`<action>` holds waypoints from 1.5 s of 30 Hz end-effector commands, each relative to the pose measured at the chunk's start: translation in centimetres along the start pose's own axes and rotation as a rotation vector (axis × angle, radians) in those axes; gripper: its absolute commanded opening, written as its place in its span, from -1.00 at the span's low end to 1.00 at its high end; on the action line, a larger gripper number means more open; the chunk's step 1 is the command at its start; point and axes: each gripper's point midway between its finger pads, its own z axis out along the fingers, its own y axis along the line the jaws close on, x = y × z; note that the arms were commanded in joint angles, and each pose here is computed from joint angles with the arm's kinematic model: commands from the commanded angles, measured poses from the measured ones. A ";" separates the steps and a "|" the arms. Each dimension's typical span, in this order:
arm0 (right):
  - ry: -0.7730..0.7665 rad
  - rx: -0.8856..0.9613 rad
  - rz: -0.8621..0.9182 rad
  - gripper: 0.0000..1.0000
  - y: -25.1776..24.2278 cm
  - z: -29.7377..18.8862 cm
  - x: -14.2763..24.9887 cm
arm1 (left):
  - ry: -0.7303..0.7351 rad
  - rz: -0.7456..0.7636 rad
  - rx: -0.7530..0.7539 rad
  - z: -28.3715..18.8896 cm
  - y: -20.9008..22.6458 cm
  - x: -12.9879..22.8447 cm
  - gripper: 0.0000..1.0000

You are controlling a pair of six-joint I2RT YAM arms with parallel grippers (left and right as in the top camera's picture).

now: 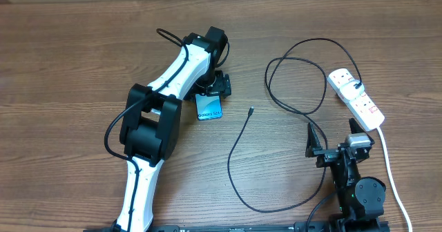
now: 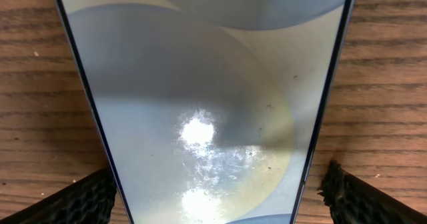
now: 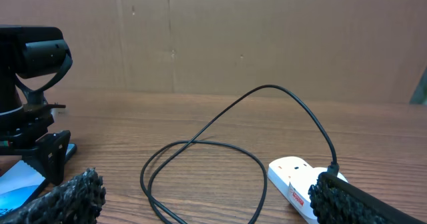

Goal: Plug charger to phone and switch on socket

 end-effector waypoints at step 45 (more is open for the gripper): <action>-0.005 0.003 0.002 0.99 -0.1 0.0 0.2 | -0.022 -0.033 -0.087 -0.4 1.8 -0.5 0.43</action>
